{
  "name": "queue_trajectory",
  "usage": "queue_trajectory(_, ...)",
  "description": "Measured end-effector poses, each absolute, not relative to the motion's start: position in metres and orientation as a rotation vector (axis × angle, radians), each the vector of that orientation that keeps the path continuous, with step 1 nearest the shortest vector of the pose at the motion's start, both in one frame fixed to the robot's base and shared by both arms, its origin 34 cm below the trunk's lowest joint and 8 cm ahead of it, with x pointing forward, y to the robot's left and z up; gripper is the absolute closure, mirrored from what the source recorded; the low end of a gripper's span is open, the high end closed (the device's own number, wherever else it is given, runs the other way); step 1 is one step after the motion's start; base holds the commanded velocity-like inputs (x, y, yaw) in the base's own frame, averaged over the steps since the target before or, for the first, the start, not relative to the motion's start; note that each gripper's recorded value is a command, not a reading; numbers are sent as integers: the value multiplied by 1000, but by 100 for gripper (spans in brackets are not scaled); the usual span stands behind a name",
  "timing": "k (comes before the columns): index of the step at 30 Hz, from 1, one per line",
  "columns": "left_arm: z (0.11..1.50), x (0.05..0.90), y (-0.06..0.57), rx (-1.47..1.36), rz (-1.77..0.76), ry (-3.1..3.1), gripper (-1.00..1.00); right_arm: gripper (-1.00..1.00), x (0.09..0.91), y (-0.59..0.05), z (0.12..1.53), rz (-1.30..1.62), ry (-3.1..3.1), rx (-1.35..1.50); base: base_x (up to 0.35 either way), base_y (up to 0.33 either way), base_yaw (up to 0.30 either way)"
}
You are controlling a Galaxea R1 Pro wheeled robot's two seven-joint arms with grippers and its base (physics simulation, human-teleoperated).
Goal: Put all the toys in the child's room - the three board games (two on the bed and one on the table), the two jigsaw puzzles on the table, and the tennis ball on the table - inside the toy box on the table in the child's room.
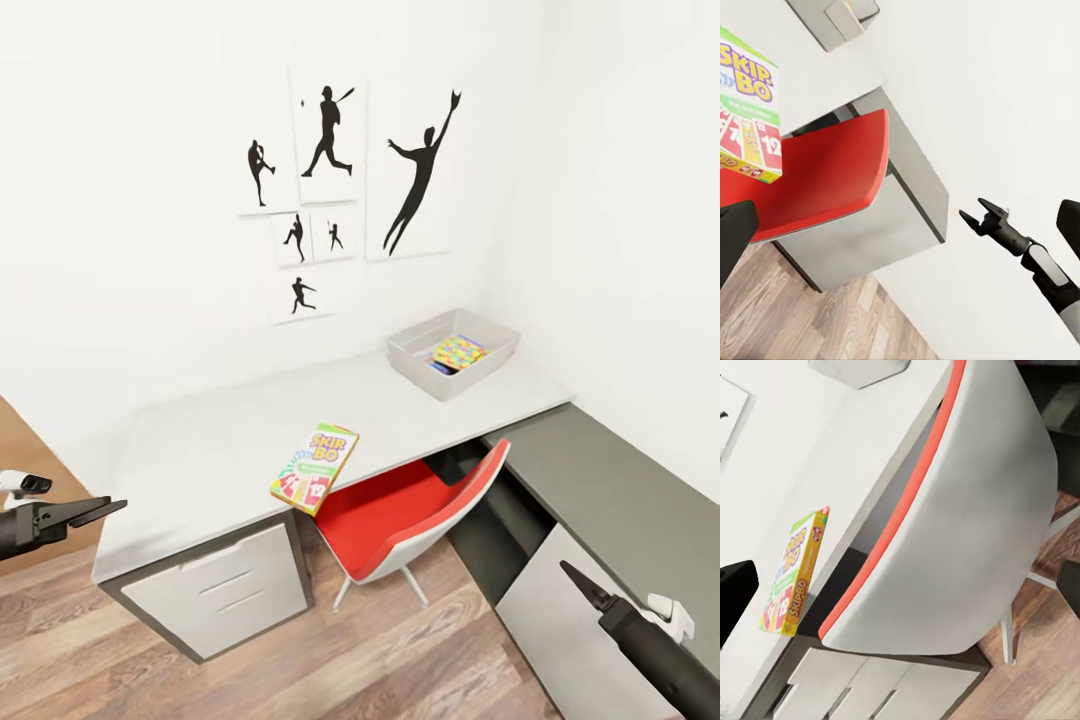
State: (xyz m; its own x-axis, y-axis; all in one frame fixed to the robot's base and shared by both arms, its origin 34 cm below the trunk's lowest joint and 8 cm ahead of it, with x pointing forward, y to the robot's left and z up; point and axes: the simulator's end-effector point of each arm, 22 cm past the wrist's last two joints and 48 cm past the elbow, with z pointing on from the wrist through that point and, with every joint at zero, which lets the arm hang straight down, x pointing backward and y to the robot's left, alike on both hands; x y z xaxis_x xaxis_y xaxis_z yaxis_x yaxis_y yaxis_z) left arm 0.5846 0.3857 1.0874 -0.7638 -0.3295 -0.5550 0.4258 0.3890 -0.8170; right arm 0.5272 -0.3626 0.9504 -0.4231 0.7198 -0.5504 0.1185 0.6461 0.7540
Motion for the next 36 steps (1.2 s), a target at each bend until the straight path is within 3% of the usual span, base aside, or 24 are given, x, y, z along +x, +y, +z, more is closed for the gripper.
queue_trajectory(11,1095,583,384,94,-1434,1958,-100,-100,528,-362,959,802,1895,648,0,-16,0)
queue_trajectory(36,1115,579,383,122,-1424,1923,-100,-100,530,-361,976,809,1858,625,0,-116,1)
